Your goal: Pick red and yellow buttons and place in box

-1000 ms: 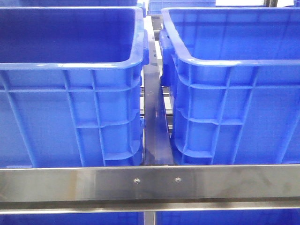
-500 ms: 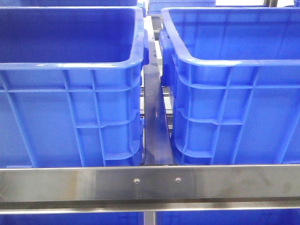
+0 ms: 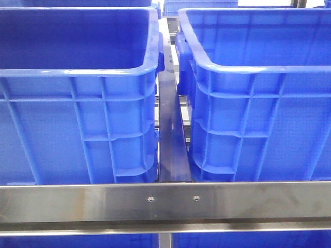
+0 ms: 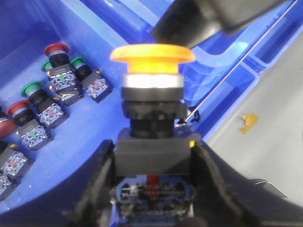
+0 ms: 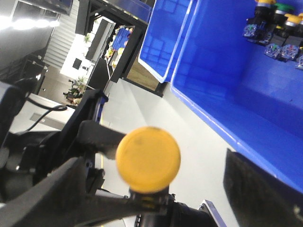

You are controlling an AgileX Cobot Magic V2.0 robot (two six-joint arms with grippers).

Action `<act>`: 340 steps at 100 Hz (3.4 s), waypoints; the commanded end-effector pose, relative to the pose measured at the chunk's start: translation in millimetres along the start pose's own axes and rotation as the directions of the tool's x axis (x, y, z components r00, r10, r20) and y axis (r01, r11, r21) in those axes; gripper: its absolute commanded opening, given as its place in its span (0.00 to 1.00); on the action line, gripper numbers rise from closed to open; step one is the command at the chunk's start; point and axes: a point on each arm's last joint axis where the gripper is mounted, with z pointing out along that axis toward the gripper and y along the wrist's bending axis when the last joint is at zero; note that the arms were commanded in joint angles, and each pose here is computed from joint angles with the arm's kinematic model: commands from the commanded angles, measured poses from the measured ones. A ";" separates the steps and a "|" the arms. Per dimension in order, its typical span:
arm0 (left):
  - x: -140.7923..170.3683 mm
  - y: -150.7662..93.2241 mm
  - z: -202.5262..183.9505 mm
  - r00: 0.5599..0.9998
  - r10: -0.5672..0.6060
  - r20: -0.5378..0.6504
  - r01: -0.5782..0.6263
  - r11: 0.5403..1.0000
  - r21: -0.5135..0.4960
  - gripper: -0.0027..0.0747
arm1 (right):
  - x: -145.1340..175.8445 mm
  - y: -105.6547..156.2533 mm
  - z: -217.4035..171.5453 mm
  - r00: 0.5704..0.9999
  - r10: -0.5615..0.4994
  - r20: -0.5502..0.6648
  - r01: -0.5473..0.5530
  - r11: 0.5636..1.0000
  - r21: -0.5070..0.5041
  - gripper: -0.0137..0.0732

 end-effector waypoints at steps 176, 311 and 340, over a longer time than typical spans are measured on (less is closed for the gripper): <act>-9.3 5.8 -26.6 0.988 -0.041 0.150 0.043 0.999 -0.013 0.74 | -13.5 20.5 25.6 0.999 -0.027 0.030 0.029 0.994 -0.101 0.16; 33.2 30.7 -71.9 0.931 -0.233 0.280 0.272 0.956 -0.110 0.65 | -33.1 7.1 4.9 0.992 -0.025 0.122 0.031 0.998 -0.045 0.16; 33.1 31.1 -72.0 0.932 -0.229 0.282 0.270 0.956 -0.116 0.09 | -33.2 7.0 4.9 0.992 -0.025 0.123 0.031 0.999 -0.044 0.16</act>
